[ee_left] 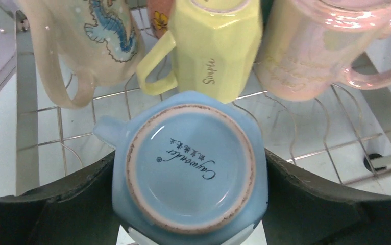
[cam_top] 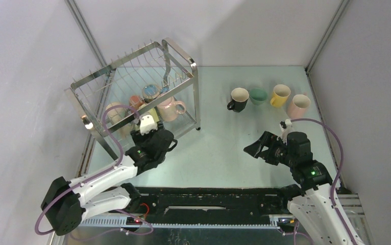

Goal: Unload the cups from the dish rack
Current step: Unload the cup from the dish rack, then place the cup at the center of the board.

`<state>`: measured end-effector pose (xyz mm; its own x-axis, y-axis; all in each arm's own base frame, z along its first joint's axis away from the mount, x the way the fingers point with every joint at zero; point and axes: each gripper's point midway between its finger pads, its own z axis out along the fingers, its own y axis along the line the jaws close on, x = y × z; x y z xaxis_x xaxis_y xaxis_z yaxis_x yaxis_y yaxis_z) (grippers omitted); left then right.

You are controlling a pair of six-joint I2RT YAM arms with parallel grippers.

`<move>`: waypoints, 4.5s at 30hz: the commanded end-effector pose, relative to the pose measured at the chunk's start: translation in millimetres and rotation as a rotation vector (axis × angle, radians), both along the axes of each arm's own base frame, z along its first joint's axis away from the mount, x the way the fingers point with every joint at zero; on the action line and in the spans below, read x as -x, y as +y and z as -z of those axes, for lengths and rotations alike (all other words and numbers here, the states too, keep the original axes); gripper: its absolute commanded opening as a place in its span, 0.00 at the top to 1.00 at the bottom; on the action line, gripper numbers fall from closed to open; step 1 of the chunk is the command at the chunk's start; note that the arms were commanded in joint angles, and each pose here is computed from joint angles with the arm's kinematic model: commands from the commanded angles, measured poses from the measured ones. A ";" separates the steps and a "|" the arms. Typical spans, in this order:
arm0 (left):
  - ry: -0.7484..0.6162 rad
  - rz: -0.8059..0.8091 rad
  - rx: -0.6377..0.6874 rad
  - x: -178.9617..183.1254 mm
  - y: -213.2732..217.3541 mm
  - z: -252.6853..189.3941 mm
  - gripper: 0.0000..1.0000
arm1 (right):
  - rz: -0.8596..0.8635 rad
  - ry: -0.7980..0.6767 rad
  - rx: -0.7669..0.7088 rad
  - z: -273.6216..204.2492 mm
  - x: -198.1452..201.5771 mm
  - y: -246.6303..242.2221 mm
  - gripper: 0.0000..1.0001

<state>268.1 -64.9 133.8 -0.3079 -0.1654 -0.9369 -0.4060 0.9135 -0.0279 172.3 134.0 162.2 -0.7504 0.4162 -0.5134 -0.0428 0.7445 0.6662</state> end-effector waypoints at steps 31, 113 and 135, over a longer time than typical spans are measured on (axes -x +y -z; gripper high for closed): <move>-0.152 0.648 0.405 34.6 -169.7 -140.3 0.78 | -0.007 -0.065 -0.269 -52.2 -4.9 41.5 0.08; -0.083 1.040 1.420 53.3 -305.7 -325.5 0.84 | -0.187 -0.809 -0.557 -275.6 -20.5 106.4 0.57; -0.110 1.112 1.279 58.7 -295.6 -318.0 0.00 | -0.157 -0.788 -0.499 -276.0 -19.2 97.3 1.00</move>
